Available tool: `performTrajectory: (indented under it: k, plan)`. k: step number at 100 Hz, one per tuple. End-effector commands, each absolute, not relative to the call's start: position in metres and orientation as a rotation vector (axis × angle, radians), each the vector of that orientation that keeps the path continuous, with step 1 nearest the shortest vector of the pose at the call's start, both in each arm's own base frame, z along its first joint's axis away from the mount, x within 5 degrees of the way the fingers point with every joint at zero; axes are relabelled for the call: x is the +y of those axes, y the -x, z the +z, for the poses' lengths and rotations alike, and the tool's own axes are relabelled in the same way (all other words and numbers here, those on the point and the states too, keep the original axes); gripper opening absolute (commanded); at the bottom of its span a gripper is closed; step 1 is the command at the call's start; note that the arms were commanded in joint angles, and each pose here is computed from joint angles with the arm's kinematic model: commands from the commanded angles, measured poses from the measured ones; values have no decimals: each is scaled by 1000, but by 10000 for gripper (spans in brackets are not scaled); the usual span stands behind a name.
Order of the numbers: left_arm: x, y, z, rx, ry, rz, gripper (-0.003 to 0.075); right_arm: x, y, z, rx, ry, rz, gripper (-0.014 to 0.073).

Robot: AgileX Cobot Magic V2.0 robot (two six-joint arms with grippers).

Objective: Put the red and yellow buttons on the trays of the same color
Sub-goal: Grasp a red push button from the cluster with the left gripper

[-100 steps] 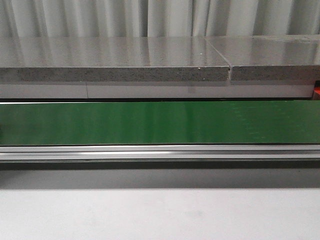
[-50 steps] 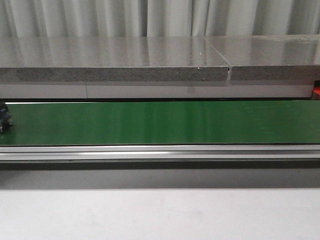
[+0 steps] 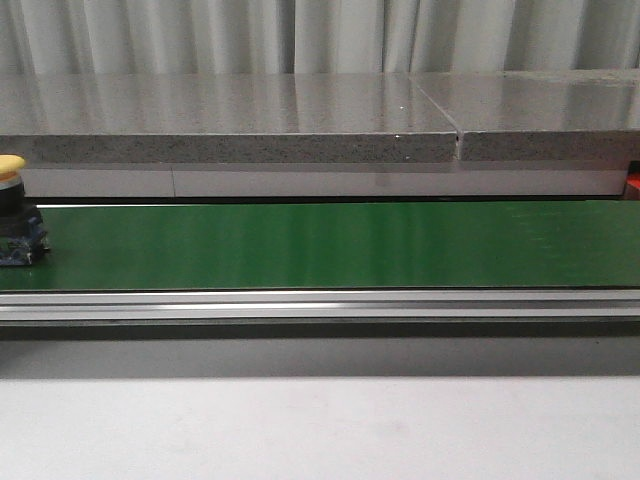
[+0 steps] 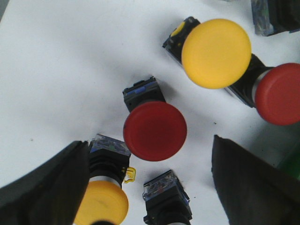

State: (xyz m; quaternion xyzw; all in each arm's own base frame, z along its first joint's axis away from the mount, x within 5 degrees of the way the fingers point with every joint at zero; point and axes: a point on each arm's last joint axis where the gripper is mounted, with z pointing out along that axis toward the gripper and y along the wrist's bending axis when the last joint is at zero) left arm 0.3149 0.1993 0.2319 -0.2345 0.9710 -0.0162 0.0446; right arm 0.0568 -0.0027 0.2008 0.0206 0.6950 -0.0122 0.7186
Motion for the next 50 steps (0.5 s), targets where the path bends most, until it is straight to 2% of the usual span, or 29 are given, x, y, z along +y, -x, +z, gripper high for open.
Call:
performTrajectory:
  k: [1,31,38,50]
  plan:
    - [200,-315,249,2913,728,-44,521,-3,-55,214,1431,-40,-37,-67]
    - [204,-322,237,2913,732,-43,494,-3,-55,214,1431,-40,-37,-67]
    - [204,-322,237,2909,731,-41,453,-3,-55,214,1431,-40,-37,-67]
    - [204,-322,237,2909,731,-41,332,-3,-55,214,1431,-40,-37,-67]
